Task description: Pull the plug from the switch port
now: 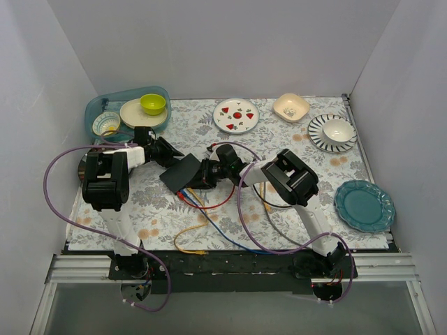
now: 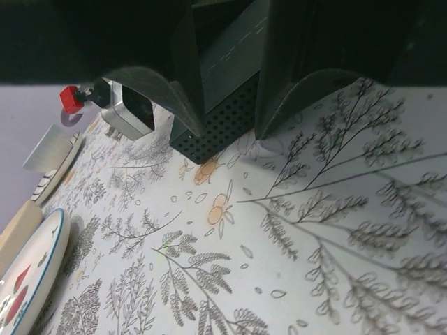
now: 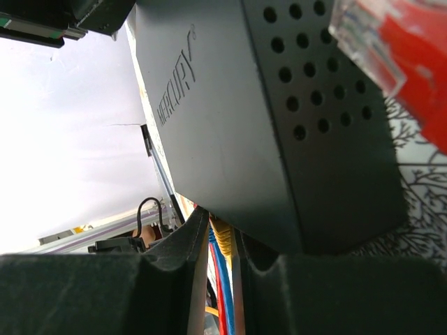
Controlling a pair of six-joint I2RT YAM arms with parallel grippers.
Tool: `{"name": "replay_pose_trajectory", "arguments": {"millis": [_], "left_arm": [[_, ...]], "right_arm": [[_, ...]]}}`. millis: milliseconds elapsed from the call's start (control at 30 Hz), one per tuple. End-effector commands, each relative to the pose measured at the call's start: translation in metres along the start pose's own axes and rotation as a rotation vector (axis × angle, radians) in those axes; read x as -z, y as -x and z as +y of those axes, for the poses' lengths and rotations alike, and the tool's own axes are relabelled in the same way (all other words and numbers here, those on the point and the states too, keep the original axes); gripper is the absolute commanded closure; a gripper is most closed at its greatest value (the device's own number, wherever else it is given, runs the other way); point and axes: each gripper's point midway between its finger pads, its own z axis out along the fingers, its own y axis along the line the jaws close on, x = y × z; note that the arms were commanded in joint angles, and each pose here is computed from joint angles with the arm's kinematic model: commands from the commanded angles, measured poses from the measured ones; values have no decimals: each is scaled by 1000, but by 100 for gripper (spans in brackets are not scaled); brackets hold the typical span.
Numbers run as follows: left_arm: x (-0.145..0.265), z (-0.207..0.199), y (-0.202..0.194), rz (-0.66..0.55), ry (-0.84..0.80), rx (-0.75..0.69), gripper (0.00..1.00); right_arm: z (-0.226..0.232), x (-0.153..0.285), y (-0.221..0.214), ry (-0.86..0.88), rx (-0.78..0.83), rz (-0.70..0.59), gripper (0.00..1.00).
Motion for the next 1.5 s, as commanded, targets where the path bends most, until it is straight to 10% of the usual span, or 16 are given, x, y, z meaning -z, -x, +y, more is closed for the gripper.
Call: {"name": "replay_pose_trajectory", "arguments": {"millis": [0,467,1000,1467], "left_arm": [[31,-3,-19,1,40,22,65],[81,19,-136,224,-69,59,66],[61,49,-105,98,126,49,67],[90,-30,-76,17,-133,-39,64]], "right_arm": [[-38,-2,-12,-108,-22,-3,90],[-52,5,-18,-138,-4,20,99],[-78,45,-51,-240,57,70,99],[-7,220,87,-412,277,-583,99]]}}
